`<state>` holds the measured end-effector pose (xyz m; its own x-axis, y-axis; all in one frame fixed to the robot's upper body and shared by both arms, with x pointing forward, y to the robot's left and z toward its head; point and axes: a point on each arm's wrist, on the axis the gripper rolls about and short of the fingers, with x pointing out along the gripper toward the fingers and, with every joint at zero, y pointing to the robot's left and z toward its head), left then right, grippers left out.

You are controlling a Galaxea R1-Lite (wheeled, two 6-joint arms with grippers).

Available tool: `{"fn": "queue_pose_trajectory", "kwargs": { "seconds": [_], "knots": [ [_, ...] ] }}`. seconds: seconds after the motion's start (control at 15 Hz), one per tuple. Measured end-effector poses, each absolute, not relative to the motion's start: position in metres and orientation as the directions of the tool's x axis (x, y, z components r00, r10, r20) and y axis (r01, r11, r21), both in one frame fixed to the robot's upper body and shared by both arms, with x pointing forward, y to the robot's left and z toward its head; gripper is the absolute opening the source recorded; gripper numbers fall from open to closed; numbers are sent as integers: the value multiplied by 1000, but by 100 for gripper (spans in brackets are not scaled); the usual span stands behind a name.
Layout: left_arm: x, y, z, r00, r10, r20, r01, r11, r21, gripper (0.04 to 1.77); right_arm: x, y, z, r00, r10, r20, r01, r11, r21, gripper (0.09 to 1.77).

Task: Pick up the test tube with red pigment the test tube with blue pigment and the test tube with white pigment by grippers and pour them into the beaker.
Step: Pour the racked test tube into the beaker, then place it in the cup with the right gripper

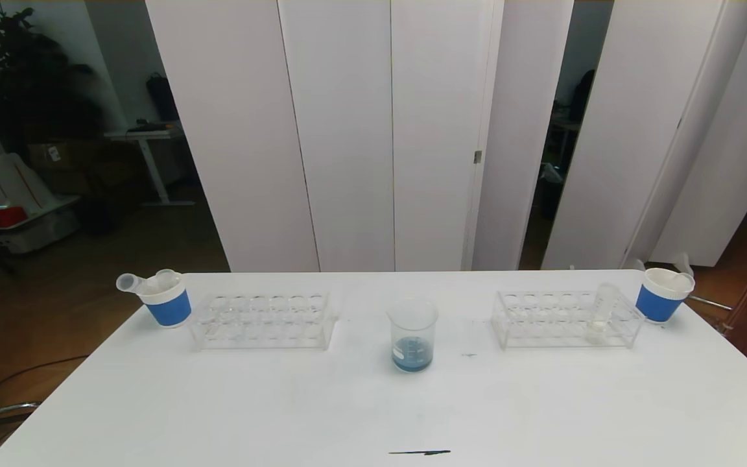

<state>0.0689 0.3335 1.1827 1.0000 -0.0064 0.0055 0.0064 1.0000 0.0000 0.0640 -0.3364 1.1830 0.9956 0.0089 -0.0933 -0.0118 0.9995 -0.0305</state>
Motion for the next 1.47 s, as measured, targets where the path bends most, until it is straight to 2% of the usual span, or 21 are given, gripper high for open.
{"fn": "queue_pose_trajectory", "kwargs": {
  "seconds": [0.2,0.53,0.8,1.0,1.2,1.47],
  "knots": [
    [69,334,1183,1000,-6,6,6,1000,0,175,63,-337,1202,997,7,-73,-9,999,-31,175],
    [69,334,1183,1000,-6,6,6,1000,0,175,71,-336,1289,1000,-6,-14,6,999,-32,175],
    [69,334,1183,1000,-6,5,6,1000,0,175,108,-337,1353,999,-35,-31,34,999,-32,175],
    [69,334,1183,1000,-6,5,6,1000,0,175,157,-339,1384,999,-44,-7,43,999,-32,175],
    [69,334,1183,1000,-6,4,6,1000,0,175,219,-343,1390,999,-54,3,54,999,-10,175],
    [69,334,1183,1000,-6,4,6,1000,0,175,289,-347,1361,995,-58,-78,64,996,68,175]
  ]
}}
